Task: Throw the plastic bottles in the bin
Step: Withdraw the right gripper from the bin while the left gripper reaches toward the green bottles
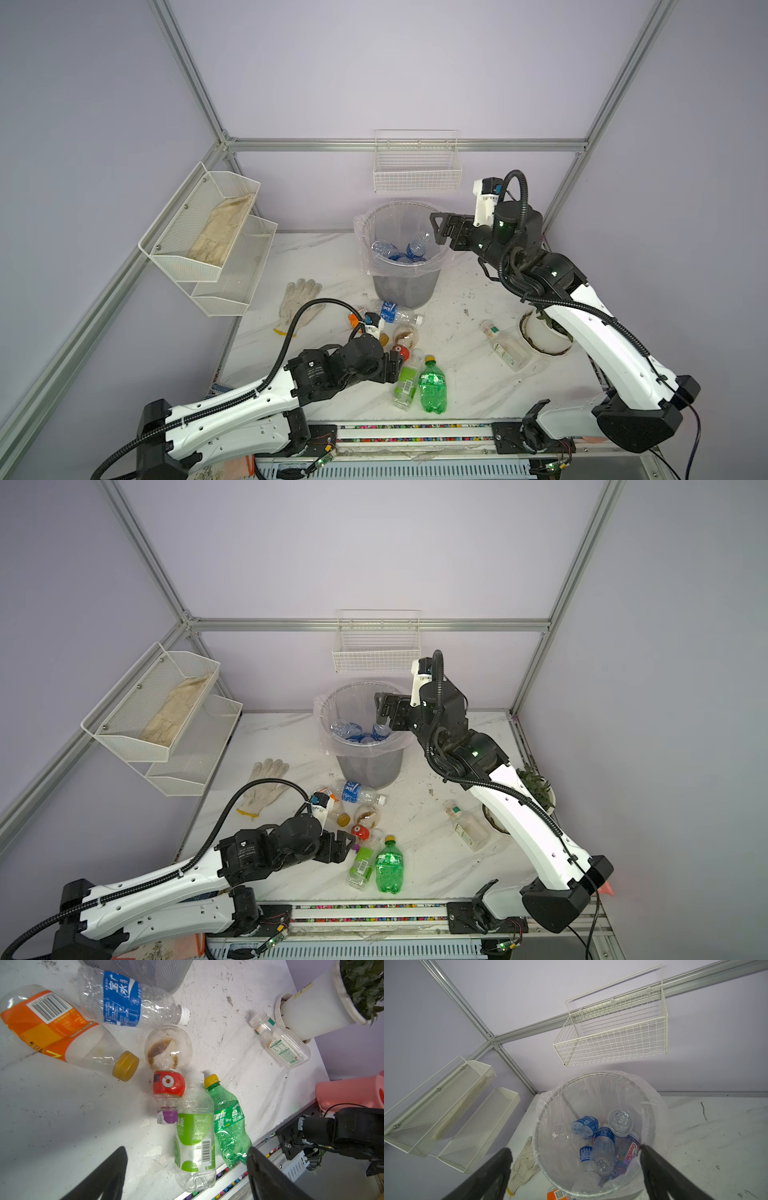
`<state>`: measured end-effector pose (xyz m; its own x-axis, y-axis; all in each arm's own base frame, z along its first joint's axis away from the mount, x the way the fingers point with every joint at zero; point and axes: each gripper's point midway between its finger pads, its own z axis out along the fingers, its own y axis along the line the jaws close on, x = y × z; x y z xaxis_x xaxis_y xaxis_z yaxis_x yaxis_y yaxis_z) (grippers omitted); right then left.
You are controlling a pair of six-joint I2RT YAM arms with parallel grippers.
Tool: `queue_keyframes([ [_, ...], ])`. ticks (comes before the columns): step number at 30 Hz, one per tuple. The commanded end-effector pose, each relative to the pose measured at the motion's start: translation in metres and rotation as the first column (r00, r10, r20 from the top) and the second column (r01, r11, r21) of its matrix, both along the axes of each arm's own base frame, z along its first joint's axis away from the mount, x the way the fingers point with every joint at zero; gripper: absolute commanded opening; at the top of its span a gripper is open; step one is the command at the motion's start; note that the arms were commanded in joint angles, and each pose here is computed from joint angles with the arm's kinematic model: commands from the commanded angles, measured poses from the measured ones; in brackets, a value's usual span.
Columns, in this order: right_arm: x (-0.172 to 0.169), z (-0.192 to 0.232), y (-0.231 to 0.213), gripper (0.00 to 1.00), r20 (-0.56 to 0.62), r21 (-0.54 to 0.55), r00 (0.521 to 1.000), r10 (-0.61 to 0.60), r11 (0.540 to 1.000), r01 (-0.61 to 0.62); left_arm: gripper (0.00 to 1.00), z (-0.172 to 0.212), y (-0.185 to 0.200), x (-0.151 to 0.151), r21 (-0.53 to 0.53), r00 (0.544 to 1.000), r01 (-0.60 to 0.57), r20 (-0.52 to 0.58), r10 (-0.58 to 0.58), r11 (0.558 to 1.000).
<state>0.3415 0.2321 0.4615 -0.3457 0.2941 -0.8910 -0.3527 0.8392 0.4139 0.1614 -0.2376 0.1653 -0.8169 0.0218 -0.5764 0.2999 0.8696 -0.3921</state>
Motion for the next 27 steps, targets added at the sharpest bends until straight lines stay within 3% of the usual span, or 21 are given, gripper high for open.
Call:
queue_keyframes([
  [1,-0.015,0.019,-0.008,0.98,0.032,0.058,0.999,0.014,0.998,-0.016,0.87,-0.008,-0.013,-0.001,-0.008,1.000,0.007,-0.005,-0.007,1.000],
  [6,-0.025,0.024,-0.010,0.98,0.037,0.102,0.999,0.036,0.994,-0.040,0.85,-0.019,-0.030,-0.006,0.033,0.999,0.037,-0.025,-0.036,0.999],
  [27,-0.038,0.004,-0.026,0.97,0.013,0.084,1.000,0.011,0.996,-0.013,0.76,-0.065,-0.065,-0.014,0.100,0.989,0.098,-0.120,-0.086,0.990],
])
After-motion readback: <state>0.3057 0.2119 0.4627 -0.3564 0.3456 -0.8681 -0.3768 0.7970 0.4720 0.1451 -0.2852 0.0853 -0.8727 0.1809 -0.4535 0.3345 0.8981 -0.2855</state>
